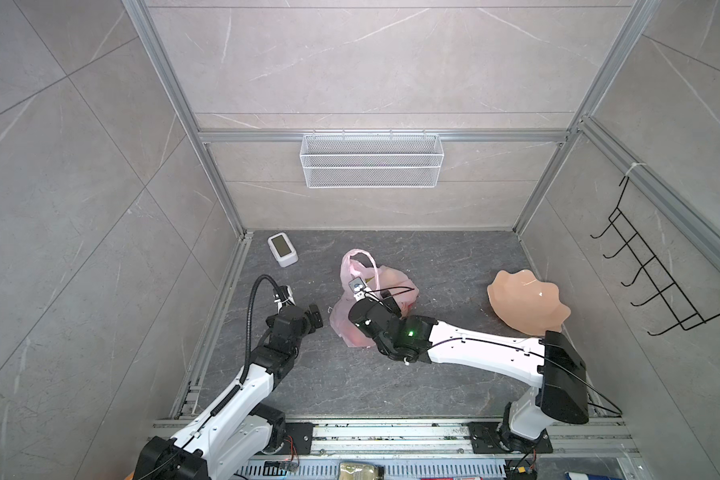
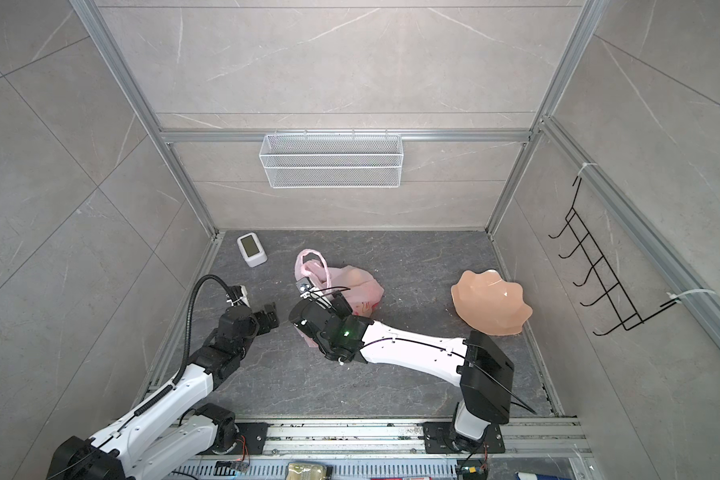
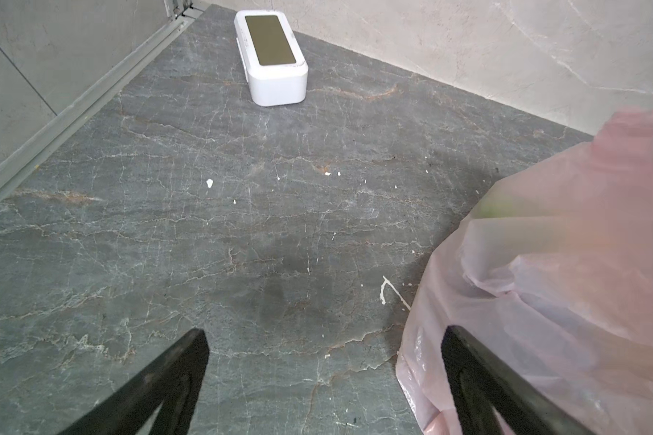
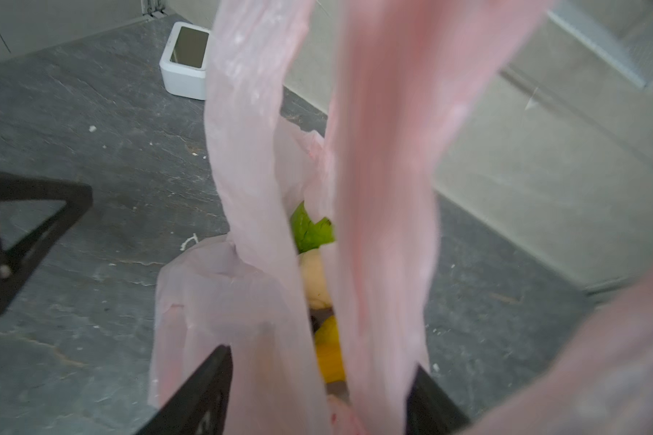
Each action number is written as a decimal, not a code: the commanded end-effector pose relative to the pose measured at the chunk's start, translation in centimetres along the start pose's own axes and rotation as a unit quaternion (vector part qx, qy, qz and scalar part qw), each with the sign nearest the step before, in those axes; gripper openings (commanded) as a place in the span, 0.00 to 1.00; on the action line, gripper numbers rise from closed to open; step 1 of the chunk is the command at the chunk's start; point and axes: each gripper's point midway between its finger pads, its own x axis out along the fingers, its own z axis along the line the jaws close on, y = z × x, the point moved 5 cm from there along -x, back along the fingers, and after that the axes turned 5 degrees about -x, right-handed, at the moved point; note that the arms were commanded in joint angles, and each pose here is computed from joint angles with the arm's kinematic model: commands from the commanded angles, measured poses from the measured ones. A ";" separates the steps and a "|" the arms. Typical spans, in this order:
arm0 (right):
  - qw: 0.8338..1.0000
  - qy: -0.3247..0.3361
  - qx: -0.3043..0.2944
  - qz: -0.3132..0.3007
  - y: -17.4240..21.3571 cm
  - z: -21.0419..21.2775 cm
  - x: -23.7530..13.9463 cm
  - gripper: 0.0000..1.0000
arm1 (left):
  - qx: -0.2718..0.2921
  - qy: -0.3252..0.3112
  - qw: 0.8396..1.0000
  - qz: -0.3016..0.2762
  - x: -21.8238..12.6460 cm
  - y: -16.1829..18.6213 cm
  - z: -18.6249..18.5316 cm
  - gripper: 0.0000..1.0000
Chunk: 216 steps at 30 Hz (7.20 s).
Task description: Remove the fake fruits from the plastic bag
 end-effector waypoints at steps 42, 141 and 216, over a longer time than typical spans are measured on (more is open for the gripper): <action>0.975 -0.019 0.183 -0.123 7.1 -10.8 -11.1 0.93 | 0.059 0.110 0.987 0.097 -8.1 -12.0 -27.2 0.69; 0.828 -0.092 0.552 0.021 14.1 -13.1 4.1 0.00 | -0.156 0.081 0.969 0.173 0.0 -1.6 -1.8 0.16; 0.845 -0.144 0.514 0.036 11.4 -16.3 4.7 0.06 | 0.032 0.107 0.982 0.150 2.6 -3.4 -10.0 0.00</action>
